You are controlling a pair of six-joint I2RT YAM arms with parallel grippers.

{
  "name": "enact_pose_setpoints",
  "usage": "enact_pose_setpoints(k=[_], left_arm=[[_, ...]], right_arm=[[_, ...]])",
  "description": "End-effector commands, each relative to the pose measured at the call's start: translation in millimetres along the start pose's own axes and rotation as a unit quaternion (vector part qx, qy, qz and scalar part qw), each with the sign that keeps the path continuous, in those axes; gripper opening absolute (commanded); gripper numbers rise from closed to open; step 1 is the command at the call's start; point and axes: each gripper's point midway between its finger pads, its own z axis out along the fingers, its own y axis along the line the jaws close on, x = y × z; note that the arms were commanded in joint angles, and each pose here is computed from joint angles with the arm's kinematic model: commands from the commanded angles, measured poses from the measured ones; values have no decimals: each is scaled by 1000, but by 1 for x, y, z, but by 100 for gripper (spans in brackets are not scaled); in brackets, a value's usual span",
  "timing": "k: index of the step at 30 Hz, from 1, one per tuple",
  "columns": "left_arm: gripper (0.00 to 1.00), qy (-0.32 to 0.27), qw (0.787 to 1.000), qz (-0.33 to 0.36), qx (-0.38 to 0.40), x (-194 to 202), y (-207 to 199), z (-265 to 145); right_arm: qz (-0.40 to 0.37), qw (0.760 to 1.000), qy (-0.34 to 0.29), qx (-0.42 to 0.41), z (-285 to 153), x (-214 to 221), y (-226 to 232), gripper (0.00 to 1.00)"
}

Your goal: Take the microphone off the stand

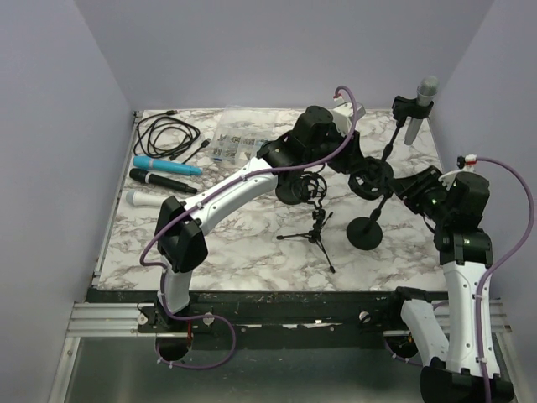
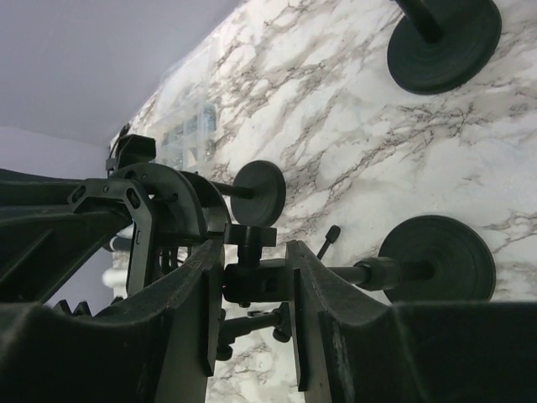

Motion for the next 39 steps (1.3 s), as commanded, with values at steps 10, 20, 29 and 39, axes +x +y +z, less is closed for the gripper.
enact_pose_setpoints(k=[10,20,29,39], left_arm=[[50,-18,999,-7,35,-21,-28,-30],[66,-59,995,-9,84,-58,-56,-77],[69,-85,992,5,95,-77,-79,-125],[74,-98,990,86,44,-61,-71,-194]], right_arm=[[73,969,166,170,-1,115,-103,39],[83,966,153,190,5,119,-116,39],[39,985,90,143,6,70,-83,82],[-17,995,33,95,13,15,-46,100]])
